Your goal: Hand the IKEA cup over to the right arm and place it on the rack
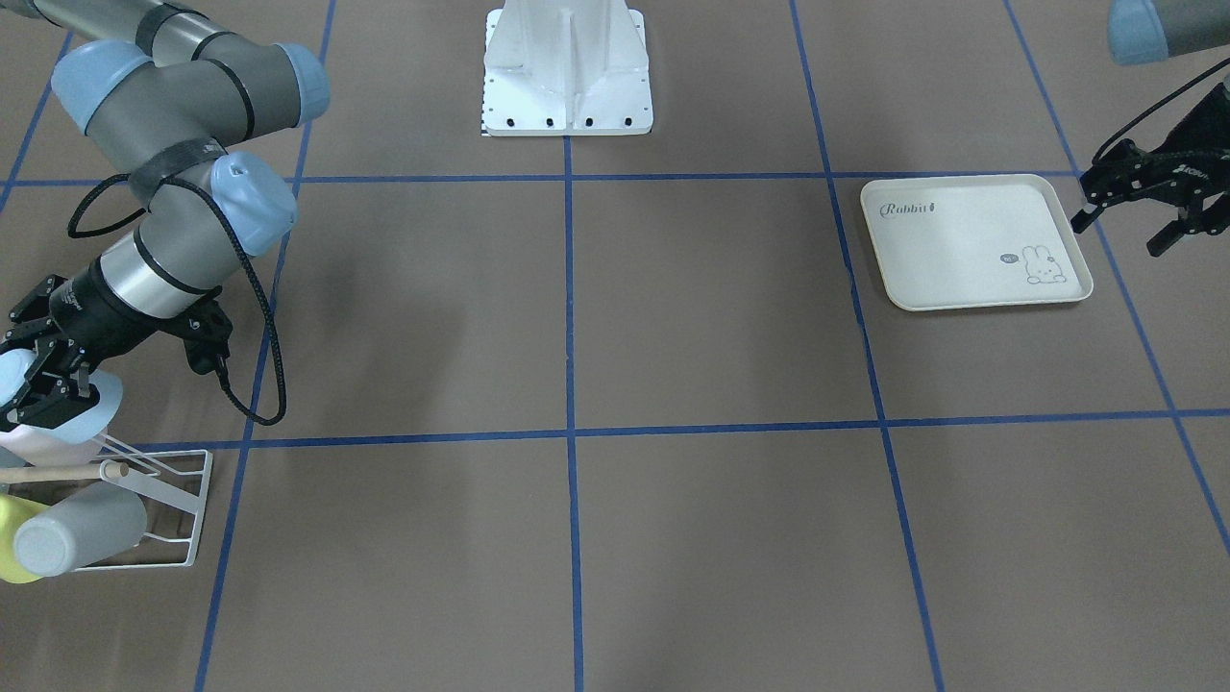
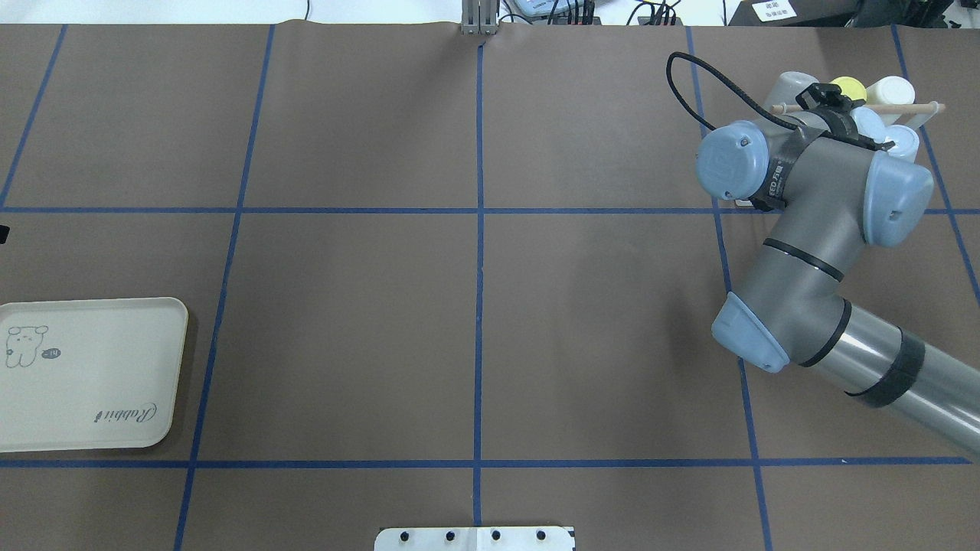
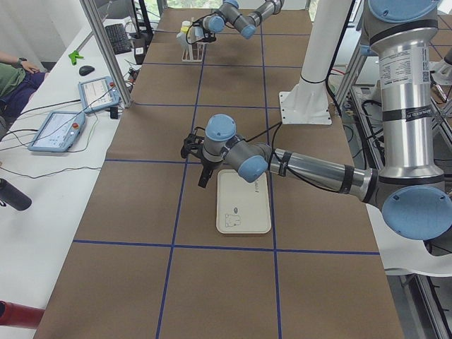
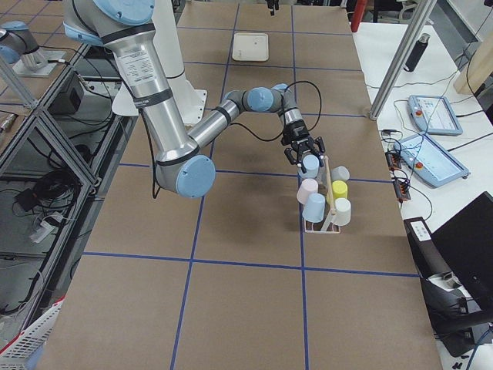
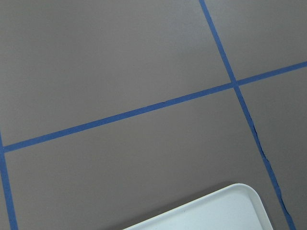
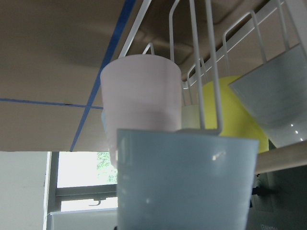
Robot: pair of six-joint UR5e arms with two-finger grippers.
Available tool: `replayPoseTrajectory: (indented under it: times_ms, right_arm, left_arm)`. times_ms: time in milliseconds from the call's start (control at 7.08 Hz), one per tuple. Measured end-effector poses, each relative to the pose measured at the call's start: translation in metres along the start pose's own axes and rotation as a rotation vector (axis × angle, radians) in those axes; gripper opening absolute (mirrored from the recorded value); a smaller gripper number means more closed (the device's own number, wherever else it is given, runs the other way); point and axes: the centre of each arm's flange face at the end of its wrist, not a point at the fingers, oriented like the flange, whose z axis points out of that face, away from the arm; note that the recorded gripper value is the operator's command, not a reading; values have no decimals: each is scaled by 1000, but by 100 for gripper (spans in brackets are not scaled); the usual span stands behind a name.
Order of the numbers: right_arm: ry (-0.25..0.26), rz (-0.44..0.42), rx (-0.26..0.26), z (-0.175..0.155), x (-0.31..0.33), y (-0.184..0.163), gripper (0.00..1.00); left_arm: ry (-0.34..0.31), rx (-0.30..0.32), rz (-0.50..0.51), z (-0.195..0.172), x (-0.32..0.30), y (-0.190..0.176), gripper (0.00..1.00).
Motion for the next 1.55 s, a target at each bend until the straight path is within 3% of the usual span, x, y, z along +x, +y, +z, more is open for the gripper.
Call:
replayPoseTrajectory:
  times_ms: [283,565,706,1130,1271,1554]
  right_arm:
    - [10,7,7,4,3,-5,75]
    - [13,10,10,5,4,-7,94]
    - [15,11,11,4,5,-7,97]
    - [27,37,24,-6,18,2,99]
    - [21,78,59,-15,32,18,99]
    - [-108,235,268,-12,60,89,99]
  left_arm:
    - [1,2,-2,0,1,-2,100]
    - [1,3,-3,0,2,-2,100]
    - [2,3,-2,-1,2,-3,100]
    - [2,4,-2,-1,3,-4,100]
    - [1,4,-2,-1,3,-4,100]
    - [-15,7,-12,-7,-5,-4,100]
